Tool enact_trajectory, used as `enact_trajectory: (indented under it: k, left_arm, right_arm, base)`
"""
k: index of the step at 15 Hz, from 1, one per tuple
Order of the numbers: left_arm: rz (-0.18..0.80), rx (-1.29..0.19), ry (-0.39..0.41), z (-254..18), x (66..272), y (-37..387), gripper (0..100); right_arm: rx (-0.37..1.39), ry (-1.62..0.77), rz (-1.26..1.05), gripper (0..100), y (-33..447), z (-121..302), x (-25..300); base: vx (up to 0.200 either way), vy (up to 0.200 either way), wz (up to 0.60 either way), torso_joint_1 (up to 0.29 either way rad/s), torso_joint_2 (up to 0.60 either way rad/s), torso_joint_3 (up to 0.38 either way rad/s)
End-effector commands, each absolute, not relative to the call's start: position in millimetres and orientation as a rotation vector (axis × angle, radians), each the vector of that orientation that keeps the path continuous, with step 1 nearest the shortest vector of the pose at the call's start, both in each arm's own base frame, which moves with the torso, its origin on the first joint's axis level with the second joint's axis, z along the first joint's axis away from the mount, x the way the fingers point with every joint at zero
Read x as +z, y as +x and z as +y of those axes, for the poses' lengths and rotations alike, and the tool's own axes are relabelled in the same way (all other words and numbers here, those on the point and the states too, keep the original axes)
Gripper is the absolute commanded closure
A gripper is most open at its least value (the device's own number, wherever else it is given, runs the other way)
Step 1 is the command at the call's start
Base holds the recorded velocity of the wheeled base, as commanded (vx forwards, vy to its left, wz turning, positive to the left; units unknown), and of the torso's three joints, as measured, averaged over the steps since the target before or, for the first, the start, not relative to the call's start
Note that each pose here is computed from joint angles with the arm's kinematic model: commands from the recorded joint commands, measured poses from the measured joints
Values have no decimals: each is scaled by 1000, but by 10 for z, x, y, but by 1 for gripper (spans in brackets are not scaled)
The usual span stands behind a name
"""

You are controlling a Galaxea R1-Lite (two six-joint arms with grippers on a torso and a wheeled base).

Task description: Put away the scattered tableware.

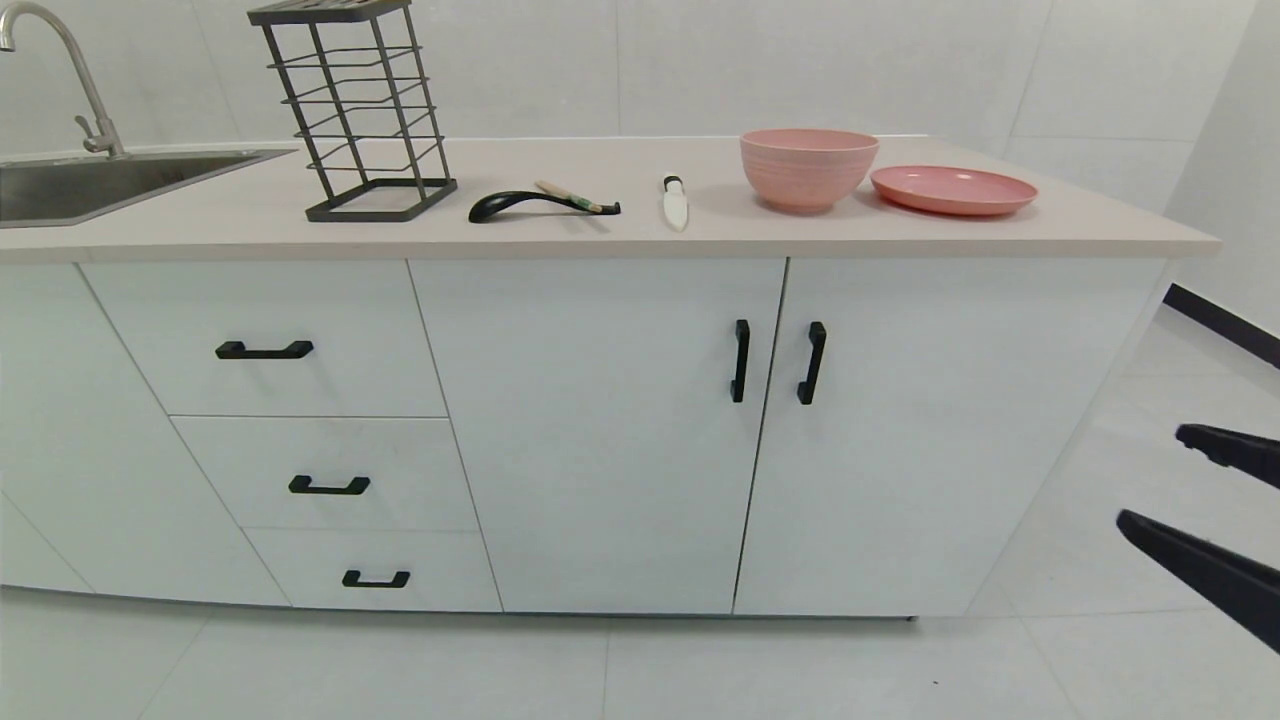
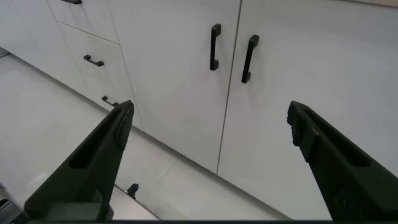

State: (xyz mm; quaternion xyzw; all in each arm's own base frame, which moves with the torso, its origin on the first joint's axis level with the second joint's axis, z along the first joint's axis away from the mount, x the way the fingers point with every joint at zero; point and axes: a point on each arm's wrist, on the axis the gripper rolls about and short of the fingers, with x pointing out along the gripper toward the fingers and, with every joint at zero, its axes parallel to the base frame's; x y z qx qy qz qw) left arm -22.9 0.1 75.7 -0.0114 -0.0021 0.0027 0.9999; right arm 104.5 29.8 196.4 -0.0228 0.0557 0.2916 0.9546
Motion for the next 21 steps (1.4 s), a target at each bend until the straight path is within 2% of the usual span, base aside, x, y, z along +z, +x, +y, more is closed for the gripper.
enact_trajectory:
  k: [1, 6, 8, 13, 19, 21]
  left_arm:
    - [-3, 6, -23, 1, 758, -228, 0]
    - [-6, 9, -49, 2, 761, -228, 0]
    - [-6, 9, -43, 2, 761, -228, 0]
    - [-5, 8, -38, 2, 760, -228, 0]
    - [-3, -5, 5, -1, 758, -228, 0]
    - [-2, -9, -3, -2, 756, -228, 0]
  right_arm:
    - [601, -61, 214, 0, 1443, 382, 1800]
    - [669, -90, 197, 0, 1844, 477, 1595]
    - [715, -114, 238, 0, 1975, 523, 1422]
    - [723, -114, 235, 0, 2283, 593, 1245]
    - [746, -119, 181, 0, 2487, 641, 1274]
    - [746, -126, 172, 0, 2593, 664, 1270]
  base:
    - [0, 0, 0, 0, 0, 0]
    - [0, 0, 0, 0, 0, 0]
    - [0, 0, 0, 0, 0, 0]
    - [0, 0, 0, 0, 0, 0]
    - [0, 0, 0, 0, 0, 0]
    - [0, 0, 0, 0, 0, 0]
